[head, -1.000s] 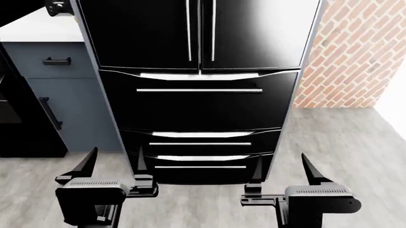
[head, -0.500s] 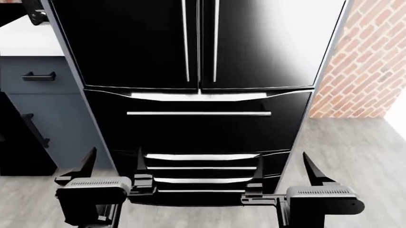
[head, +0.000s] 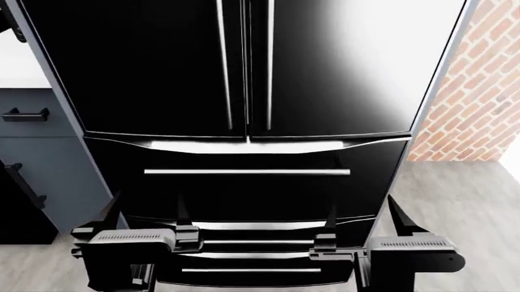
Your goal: Open the fridge doors
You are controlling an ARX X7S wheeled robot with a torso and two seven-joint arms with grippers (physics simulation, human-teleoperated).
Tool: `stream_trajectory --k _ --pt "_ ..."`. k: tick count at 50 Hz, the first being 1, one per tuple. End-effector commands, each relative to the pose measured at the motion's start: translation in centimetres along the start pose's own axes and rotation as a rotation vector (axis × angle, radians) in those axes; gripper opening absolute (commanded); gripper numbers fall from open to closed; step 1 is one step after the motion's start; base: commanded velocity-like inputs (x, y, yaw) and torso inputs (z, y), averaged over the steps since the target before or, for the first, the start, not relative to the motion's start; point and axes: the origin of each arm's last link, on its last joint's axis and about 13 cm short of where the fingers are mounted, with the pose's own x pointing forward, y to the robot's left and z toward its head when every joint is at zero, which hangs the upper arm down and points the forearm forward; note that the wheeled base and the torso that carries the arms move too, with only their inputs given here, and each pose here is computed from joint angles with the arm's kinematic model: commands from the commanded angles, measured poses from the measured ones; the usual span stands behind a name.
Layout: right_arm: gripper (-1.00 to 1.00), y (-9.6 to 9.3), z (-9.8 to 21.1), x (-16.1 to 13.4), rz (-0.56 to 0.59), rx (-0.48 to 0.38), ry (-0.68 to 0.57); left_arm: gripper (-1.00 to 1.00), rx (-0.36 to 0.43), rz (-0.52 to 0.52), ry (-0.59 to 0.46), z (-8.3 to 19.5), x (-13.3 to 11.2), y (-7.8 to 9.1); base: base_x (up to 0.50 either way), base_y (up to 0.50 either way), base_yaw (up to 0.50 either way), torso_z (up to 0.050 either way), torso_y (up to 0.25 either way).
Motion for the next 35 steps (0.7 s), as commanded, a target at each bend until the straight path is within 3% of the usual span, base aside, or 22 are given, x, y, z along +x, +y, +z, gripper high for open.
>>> stream_trajectory --k 1,19,28,35 --pt "1.0 -0.1 -0.1 0.2 -0.012 -0.013 0.008 1.0 -0.008 0.02 0.025 -0.4 0.3 0.3 0.0 0.0 0.0 0.0 0.0" --pt "1.0 0.0 -0.2 0.1 -0.006 -0.012 0.01 1.0 -0.052 0.018 0.064 -0.3 0.5 0.4 0.0 0.0 0.0 0.0 0.0" --pt "1.0 0.0 -0.3 0.1 -0.008 -0.013 0.018 1.0 -0.025 -0.015 0.064 -0.1 0.5 0.2 0.0 0.0 0.0 0.0 0.0" --pt "1.0 0.1 -0.4 0.2 -0.004 -0.007 0.039 1.0 -0.061 -0.075 0.05 3.0 2.4 -0.9 0.0 0.0 0.0 0.0 0.0"
